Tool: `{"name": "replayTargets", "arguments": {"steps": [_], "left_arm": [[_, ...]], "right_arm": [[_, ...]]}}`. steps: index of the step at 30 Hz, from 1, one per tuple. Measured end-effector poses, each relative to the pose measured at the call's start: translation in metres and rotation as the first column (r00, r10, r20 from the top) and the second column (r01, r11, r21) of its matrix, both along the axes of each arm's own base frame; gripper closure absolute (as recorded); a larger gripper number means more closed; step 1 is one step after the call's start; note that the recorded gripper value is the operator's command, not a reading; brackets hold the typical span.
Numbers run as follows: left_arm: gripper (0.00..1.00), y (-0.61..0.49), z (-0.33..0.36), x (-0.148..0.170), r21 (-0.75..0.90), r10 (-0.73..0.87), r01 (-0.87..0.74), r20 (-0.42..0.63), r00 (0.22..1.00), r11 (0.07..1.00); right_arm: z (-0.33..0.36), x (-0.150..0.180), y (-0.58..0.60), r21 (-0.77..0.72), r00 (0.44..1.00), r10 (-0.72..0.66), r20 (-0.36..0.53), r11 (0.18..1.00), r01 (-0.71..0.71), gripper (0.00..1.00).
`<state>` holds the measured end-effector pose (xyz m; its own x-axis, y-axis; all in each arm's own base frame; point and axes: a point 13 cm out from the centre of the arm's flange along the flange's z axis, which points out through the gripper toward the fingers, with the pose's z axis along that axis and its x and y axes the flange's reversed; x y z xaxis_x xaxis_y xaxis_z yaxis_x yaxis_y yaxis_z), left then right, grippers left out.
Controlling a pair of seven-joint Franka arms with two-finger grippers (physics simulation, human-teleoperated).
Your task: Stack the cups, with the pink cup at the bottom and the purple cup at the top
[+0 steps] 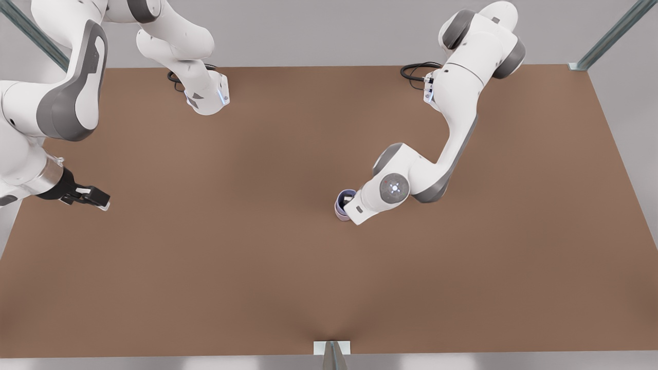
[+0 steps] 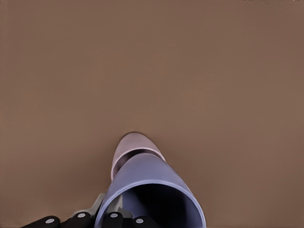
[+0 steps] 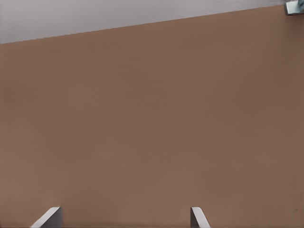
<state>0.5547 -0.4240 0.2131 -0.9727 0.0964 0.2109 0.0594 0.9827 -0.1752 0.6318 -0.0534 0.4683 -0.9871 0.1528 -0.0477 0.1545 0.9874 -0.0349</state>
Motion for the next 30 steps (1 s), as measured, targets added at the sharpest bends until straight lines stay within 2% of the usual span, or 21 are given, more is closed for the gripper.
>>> {"name": "replayTargets", "arguments": {"steps": [17, 19, 25, 30], "left_arm": [[0.79, -0.001, -0.017, -0.009, 0.046, 0.093, -0.091, -0.043, 0.995, 0.995], [0.74, -0.001, -0.018, -0.009, 0.049, 0.100, -0.098, -0.046, 0.994, 0.994], [0.73, 0.001, -0.020, -0.008, 0.059, 0.110, -0.107, -0.044, 0.993, 0.992], [0.60, 0.002, -0.020, -0.008, 0.064, 0.116, -0.114, -0.043, 0.992, 0.991]], "right_arm": [[-0.004, 0.003, 0.001, -0.003, 0.996, 0.090, -0.004, 0.996, -0.090, 0.00], [-0.005, 0.003, 0.001, -0.003, 0.995, 0.096, -0.004, 0.995, -0.096, 0.00], [-0.005, 0.004, 0.000, -0.004, 0.994, 0.109, -0.004, 0.994, -0.109, 0.00], [-0.005, 0.004, 0.000, -0.004, 0.993, 0.118, -0.003, 0.993, -0.118, 0.00]]}}
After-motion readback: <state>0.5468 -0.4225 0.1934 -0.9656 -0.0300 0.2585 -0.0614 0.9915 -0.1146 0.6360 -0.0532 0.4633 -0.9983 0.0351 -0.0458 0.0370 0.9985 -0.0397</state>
